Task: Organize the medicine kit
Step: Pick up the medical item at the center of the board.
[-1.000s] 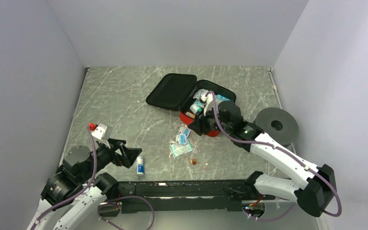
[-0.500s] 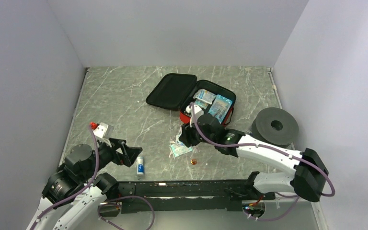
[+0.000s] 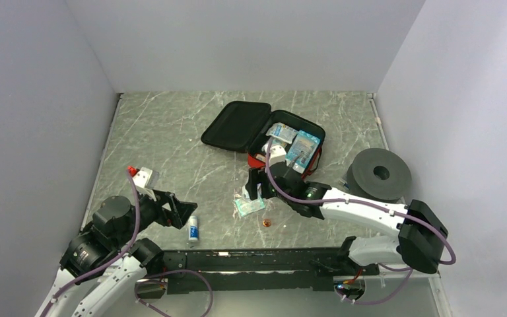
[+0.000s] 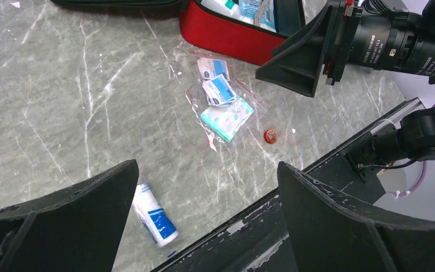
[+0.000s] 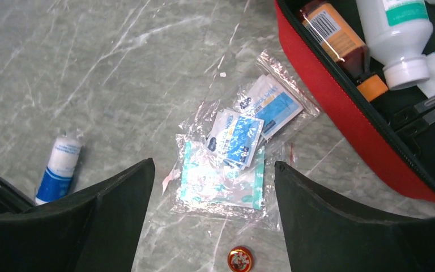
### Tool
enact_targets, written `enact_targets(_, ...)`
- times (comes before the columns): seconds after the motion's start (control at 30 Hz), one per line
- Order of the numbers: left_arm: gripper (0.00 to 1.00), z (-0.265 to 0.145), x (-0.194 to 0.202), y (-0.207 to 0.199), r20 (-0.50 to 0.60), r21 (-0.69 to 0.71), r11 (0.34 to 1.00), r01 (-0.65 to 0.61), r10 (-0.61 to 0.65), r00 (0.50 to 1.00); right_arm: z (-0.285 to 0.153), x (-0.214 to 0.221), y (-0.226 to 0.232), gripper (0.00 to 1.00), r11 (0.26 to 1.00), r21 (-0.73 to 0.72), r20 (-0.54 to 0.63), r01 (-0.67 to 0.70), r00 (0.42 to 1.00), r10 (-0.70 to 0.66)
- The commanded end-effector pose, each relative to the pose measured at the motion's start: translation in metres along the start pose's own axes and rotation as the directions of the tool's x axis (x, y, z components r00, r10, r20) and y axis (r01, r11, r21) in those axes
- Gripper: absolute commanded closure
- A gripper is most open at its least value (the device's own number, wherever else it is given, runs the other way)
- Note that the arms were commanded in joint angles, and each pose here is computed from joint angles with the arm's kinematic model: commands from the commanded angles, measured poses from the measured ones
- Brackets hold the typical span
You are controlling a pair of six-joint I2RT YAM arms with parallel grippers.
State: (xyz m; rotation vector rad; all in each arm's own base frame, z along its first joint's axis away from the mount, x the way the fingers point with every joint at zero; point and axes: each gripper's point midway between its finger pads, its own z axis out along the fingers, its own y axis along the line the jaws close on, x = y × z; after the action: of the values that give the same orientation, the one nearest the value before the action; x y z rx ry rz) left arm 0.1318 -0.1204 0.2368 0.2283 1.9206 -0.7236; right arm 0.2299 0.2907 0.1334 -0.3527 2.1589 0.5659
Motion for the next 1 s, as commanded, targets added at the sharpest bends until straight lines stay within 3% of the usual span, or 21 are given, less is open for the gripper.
enact_targets(0.0,0.01,0.001,-0.003,0.002,0.003,-0.017,1.000,0.005,-0.005,1.000,-0.006,-0.022,-0.002,0.20,0.988,-0.006,0.142,-0.154,0.978,0.153)
enact_targets(0.1,0.01,0.001,-0.004,0.002,0.006,-0.017,1.000,0.004,-0.004,1.000,-0.012,-0.017,-0.005,0.17,0.980,-0.002,0.132,-0.201,0.971,0.200)
enact_targets(0.2,0.01,0.002,-0.003,0.002,0.000,-0.018,1.000,0.003,-0.003,1.000,-0.015,-0.007,-0.003,0.01,0.983,-0.034,0.103,-0.182,0.977,0.185)
enact_targets(0.23,0.00,0.002,-0.003,0.002,-0.001,-0.019,1.000,0.002,-0.002,1.000,-0.016,-0.004,-0.004,0.00,0.982,-0.037,0.095,-0.183,0.978,0.186)
enact_targets(0.53,0.01,0.002,-0.003,0.002,0.003,-0.017,1.000,0.002,-0.002,1.000,-0.015,0.048,-0.001,0.00,0.974,-0.040,-0.110,-0.222,0.970,0.217)
enact_targets(0.7,0.01,0.001,-0.004,0.002,0.005,-0.016,1.000,0.001,-0.001,1.000,-0.019,0.072,-0.006,0.00,0.966,-0.039,-0.163,-0.255,0.956,0.245)
enact_targets(0.97,0.01,0.000,-0.005,0.001,0.015,-0.012,1.000,-0.004,0.004,1.000,-0.022,0.105,-0.027,0.16,0.967,0.076,-0.242,-0.244,0.936,0.256)
